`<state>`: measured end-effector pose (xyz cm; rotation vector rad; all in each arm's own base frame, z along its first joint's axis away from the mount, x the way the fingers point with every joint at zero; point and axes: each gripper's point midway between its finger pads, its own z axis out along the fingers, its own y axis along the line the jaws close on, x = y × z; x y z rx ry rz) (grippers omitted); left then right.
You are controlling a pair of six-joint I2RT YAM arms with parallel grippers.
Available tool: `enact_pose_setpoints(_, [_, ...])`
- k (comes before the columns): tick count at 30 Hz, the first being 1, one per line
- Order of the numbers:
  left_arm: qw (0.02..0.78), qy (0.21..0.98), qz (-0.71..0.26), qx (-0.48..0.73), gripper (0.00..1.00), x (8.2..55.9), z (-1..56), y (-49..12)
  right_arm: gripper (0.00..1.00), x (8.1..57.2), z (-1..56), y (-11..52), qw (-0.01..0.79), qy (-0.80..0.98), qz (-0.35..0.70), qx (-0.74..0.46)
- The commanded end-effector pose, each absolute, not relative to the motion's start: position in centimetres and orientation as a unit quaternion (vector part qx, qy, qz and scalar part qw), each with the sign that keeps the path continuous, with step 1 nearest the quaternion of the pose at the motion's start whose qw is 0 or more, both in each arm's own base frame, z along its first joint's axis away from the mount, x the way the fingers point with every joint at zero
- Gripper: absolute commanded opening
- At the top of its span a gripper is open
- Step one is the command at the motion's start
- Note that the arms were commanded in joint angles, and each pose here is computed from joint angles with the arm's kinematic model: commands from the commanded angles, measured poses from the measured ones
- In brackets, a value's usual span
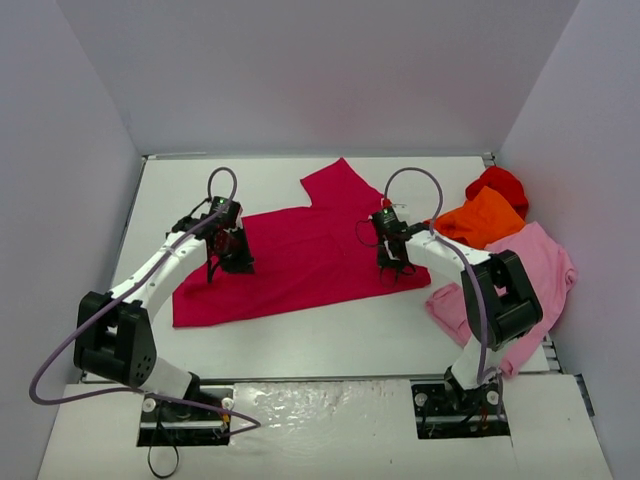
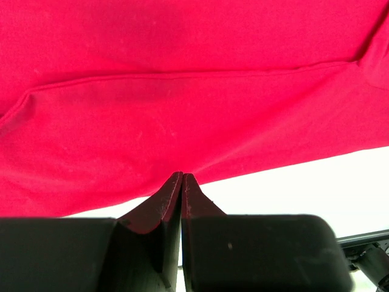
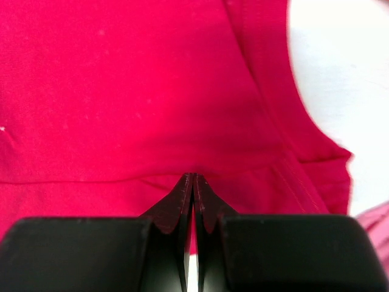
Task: Fold and stack the t-shirts
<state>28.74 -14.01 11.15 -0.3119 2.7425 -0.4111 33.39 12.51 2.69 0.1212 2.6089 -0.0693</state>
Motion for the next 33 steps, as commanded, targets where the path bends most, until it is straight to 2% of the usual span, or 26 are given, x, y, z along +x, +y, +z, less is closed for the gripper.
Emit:
enact_pose_setpoints(1, [0.169, 0.967, -0.143, -0.124, 0.0, 27.5, 11.4, -13.8, 0.0, 36.9, 3.4, 14.7, 0.299, 0.953, 0.003, 0.039])
enact_pose_setpoints(6, [0.175, 0.967, -0.113, -0.149, 0.0, 27.3, 10.0, -12.6, 0.0, 39.4, 3.9, 17.5, 0.311, 0.949, 0.044, 0.024])
enact_pose_setpoints(14, [0.18, 0.966, -0.035, -0.18, 0.0, 30.1, 8.7, -10.1, 0.0, 41.8, 4.5, 18.0, 0.332, 0.942, 0.036, 0.035])
enact_pose_setpoints(21, [0.115, 0.95, -0.115, -0.267, 0.0, 33.1, 5.3, -8.1, 0.0, 41.4, 1.8, 16.9, 0.311, 0.95, 0.011, 0.031])
enact_pose_setpoints(27, [0.099, 0.942, -0.118, -0.299, 0.0, 34.3, 4.9, -5.8, 0.0, 40.8, -1.8, 14.6, 0.267, 0.962, -0.005, 0.055])
enact_pose_setpoints(33, [0.104, 0.931, -0.088, -0.338, 0.0, 33.8, 5.0, -2.0, 0.0, 39.9, -2.6, 11.8, 0.247, 0.965, -0.027, 0.087])
